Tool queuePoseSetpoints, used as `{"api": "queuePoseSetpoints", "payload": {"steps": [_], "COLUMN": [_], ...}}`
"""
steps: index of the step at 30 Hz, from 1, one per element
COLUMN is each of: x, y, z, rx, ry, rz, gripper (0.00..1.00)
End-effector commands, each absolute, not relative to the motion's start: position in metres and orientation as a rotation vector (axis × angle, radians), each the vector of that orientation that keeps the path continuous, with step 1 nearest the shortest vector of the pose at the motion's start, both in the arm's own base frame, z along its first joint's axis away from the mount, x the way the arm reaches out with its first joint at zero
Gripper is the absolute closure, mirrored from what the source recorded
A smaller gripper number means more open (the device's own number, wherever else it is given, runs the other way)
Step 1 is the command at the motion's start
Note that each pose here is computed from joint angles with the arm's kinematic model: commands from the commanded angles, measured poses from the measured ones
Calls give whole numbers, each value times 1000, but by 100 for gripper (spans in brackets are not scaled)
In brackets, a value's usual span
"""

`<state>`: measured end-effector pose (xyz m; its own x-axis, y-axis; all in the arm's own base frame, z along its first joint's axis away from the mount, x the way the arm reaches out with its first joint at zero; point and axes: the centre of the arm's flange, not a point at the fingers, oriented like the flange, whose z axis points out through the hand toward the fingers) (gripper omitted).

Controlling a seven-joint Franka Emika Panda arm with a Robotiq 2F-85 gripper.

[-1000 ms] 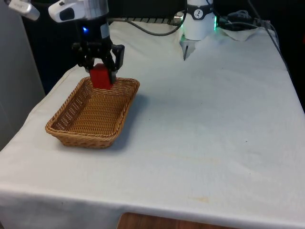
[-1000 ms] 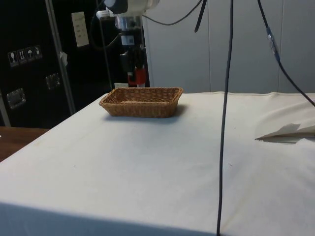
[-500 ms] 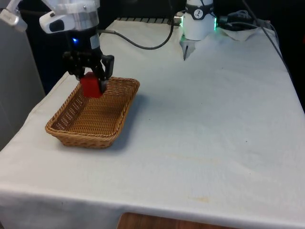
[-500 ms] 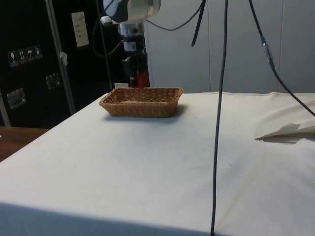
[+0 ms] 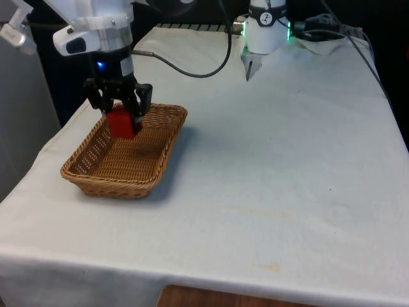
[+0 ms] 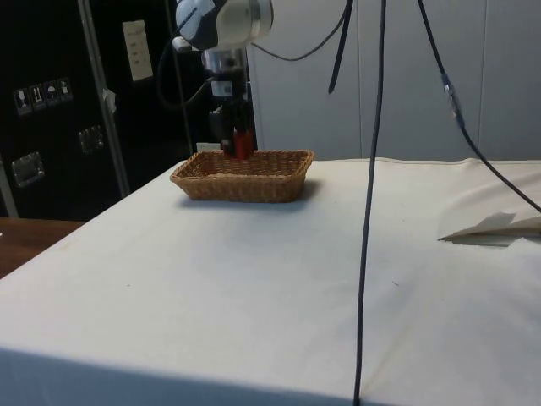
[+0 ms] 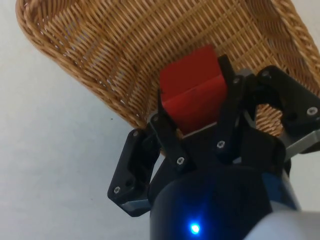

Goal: Pick up the cube and place it into the basket.

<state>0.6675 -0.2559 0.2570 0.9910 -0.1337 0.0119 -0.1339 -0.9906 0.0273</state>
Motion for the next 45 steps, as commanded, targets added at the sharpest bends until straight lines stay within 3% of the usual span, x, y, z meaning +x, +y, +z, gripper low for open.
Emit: {"api": "queuePoseSetpoints", "payload": {"steps": [1,28,45], "x": [669,675,675], "y": [-256,-252,-251], "z": [254,208,198], "rx": [3110,3111,3108], "ry": [-213,-237,-242], "rz": [22,-1,-13], "gripper": [100,100,100]}}
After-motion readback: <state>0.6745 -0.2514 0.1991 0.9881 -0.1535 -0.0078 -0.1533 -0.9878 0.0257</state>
